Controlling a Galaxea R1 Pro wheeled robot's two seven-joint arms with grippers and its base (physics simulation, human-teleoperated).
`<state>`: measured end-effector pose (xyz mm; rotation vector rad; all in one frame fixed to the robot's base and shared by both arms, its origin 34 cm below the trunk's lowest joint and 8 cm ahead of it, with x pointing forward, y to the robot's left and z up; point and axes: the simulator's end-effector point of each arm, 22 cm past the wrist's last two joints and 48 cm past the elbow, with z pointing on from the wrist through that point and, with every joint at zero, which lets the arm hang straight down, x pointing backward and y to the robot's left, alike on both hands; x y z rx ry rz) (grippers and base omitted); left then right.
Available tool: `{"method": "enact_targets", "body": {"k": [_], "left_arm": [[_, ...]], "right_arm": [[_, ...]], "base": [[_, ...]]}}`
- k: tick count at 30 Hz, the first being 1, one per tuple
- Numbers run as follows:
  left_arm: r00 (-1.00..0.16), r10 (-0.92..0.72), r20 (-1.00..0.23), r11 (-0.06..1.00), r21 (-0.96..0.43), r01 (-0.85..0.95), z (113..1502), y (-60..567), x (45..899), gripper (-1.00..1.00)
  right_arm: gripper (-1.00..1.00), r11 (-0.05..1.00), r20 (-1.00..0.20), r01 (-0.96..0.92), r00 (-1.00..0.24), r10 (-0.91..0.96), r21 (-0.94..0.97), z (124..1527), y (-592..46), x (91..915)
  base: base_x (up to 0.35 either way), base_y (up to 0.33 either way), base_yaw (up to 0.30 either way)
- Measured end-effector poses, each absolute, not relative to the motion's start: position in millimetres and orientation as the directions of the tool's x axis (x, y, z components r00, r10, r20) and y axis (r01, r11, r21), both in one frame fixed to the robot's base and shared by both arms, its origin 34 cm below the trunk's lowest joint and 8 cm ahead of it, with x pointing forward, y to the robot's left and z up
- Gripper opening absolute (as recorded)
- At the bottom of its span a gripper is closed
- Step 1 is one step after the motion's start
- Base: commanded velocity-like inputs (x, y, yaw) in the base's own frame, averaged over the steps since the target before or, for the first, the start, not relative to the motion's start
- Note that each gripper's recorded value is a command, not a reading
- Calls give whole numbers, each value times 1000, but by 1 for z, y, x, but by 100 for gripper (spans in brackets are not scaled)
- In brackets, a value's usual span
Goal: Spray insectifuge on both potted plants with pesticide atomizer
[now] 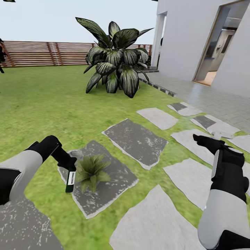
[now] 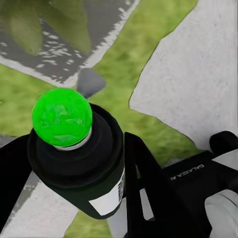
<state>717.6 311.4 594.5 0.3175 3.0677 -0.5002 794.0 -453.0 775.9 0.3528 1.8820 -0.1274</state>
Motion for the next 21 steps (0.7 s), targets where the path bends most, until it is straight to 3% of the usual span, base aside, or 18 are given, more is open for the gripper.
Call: {"method": "enact_targets", "body": {"k": [12,21], "left_arm": [[-980,200,-14,931,-310,194,577,314,704,-100],[-980,200,19,931,-315,184,561,314,688,-100]], "right_arm": [[100,949,-937,305,-300,180,85,773,-453,795],[100,949,-937,305,-300,179,83,773,-453,795]], "base": [[48,21,-225],[0,0,-35]]}}
